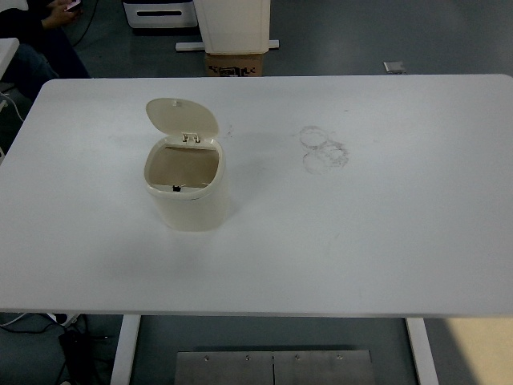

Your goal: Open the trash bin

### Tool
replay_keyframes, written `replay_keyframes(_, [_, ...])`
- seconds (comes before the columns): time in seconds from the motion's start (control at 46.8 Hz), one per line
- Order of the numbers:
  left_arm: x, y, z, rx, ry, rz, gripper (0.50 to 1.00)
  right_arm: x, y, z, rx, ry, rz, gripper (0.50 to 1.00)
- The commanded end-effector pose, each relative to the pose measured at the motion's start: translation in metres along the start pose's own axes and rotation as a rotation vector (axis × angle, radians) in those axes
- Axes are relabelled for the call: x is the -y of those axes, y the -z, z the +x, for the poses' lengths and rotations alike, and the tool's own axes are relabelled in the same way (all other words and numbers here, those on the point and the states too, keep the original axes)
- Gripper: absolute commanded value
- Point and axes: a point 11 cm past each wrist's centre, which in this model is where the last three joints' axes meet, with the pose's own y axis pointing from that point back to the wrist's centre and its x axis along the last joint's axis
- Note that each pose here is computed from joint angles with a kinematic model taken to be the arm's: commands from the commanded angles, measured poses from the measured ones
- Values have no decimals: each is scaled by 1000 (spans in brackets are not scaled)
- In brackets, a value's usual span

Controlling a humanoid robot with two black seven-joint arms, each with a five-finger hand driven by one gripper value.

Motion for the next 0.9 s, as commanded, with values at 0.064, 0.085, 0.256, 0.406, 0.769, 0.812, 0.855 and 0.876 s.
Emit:
replay_keyframes(0.064, [1,36,4,-41,-92,-30,1000,0,0,0,-1,0,0,991])
replay_keyframes(0.085, [2,43,5,-53,-112,-23,1000,0,0,0,-1,0,0,991])
replay_keyframes(0.256, [9,85,8,-258,-222,-20,1000,0,0,0,1,0,0,991])
replay_keyframes(0.406, [6,113,9,-404,-288,-38,1000,0,0,0,1,0,0,991])
replay_keyframes(0.769, [-24,214,7,-601,-497,-22,1000,0,0,0,1,0,0,991])
replay_keyframes(0.812, [-27,224,4,-610,-504,-10,1000,0,0,-1,0,2,0,991])
replay_keyframes(0.855, [-27,230,1,-618,-505,-4,1000,0,0,-2,1,8,-1,991])
replay_keyframes(0.876, [-28,234,0,-623,-508,0,1000,0,0,-2,1,8,-1,991])
